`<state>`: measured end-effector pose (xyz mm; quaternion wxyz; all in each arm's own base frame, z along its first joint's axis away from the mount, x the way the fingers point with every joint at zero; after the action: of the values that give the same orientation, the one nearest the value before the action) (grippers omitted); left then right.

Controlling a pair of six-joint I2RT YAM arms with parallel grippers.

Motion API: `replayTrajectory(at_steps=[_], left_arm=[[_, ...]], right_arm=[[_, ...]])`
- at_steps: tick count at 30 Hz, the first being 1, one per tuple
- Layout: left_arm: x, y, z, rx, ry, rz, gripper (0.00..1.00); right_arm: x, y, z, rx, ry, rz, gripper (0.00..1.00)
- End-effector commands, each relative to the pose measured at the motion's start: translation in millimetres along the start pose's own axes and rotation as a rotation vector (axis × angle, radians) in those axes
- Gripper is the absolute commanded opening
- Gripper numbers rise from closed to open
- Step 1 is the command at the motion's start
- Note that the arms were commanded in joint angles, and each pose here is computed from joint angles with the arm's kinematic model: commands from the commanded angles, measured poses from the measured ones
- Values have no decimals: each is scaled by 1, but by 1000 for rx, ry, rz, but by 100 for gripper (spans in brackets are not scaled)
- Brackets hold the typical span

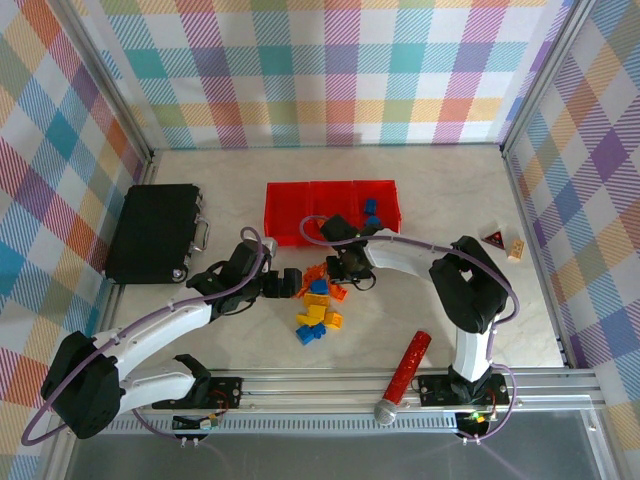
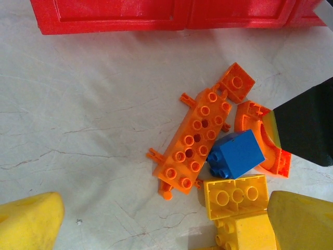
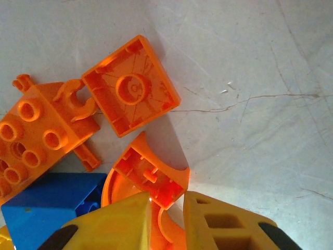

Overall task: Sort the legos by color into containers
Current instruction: Move the lego to the center of the table, then pick up the lego from the center of the table.

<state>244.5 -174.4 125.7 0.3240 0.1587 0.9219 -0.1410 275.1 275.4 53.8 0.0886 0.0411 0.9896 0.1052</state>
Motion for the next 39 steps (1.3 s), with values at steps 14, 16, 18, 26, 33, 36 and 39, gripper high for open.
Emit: replayTrajectory(at_steps=[14,16,18,26,33,36,39], left_arm=[[0,7,-6,-18,-36,-25,100],[0,7,-6,-21,-37,-25,100],[-1,7,-7,-21,-40,-26,100],[0,8,-8,-27,-40,-25,100],[0,12,-12,-43,-47,-24,100],[-1,12,-14,-46,-54,-22,100],[-1,13,-16,-49,-58,-22,99]], right_arm=[[-12,-28,-31,149,-87,-41,25],[-12,-25,-38,124,-93,-32,30],[-11,-21,-43,98,-90,-20,38],[-2,-14,-37,48,-27,45,57],[3,-8,-22,43,12,51,62],[2,-6,-17,55,23,47,64],[2,-5,-12,67,31,43,64]])
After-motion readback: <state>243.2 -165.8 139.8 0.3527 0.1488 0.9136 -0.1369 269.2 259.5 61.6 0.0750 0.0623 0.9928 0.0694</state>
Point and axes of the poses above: each hand's point on the last joint's axis, 136 mm out from that joint toward the fingers, its own z axis out along the fingers, its own y axis along the line the jaws close on, x = y × z, the point moved 2 cm from there along -z, back along the fingers, and after that the axes turned 14 degrees about z, right-handed, at the moved point
